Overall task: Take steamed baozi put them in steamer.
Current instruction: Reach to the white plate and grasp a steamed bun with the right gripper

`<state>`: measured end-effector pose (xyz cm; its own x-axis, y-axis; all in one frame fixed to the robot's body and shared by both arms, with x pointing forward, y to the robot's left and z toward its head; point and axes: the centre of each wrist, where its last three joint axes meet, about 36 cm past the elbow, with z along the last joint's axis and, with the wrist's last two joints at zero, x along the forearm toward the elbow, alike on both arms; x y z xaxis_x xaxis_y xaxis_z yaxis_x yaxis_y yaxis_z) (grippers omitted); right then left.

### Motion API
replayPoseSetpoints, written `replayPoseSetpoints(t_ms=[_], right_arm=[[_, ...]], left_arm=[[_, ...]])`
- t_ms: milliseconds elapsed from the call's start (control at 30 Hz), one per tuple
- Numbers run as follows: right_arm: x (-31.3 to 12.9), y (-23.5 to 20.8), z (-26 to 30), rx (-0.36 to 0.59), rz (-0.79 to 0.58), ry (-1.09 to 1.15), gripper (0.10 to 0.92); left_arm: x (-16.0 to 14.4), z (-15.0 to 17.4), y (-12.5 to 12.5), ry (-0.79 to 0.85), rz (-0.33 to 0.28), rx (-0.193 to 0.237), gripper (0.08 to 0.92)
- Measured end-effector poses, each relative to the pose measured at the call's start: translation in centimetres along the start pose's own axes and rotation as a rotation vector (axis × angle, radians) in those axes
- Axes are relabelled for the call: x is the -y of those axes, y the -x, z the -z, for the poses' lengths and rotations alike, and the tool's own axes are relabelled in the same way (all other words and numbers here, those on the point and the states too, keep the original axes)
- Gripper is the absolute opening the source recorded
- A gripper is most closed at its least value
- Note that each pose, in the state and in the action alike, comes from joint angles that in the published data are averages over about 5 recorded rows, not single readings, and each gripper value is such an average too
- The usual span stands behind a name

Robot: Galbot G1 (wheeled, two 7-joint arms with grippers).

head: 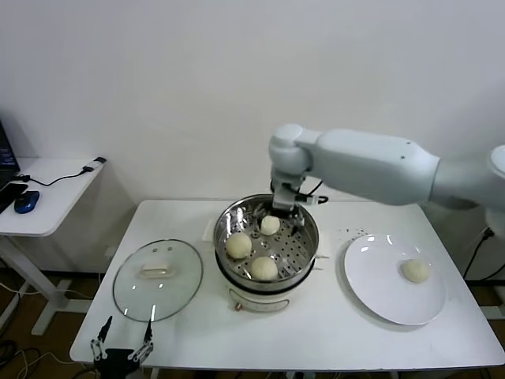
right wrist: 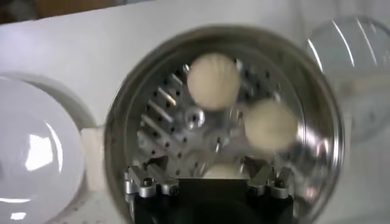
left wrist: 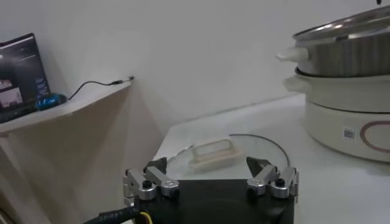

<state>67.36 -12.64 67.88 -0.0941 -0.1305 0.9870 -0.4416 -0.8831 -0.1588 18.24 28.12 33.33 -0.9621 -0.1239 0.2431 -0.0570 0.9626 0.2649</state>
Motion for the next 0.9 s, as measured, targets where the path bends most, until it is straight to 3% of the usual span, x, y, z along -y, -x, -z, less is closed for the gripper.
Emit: replayPoseSetpoints(t_ms=[233,467,900], right_arm=[[-7.8,-2.3,-6.2,-0.015,-0.088,0.457,0.823],[-17.8,0.1,-10.4,-0.034,-0.094,0.824,0.823],[-31.9,8.5,-12.8,-0.083,0.017,1.096,0.823]], left_arm=[[0.1,0.4,0.2,0.0,-0.003,0.011,0.823],[0.2,0.6,0.0,0.005,-0.006,0.011,0.823],[0.7,0.8,-0.1,0.022,-0.009,0.002,0.823]])
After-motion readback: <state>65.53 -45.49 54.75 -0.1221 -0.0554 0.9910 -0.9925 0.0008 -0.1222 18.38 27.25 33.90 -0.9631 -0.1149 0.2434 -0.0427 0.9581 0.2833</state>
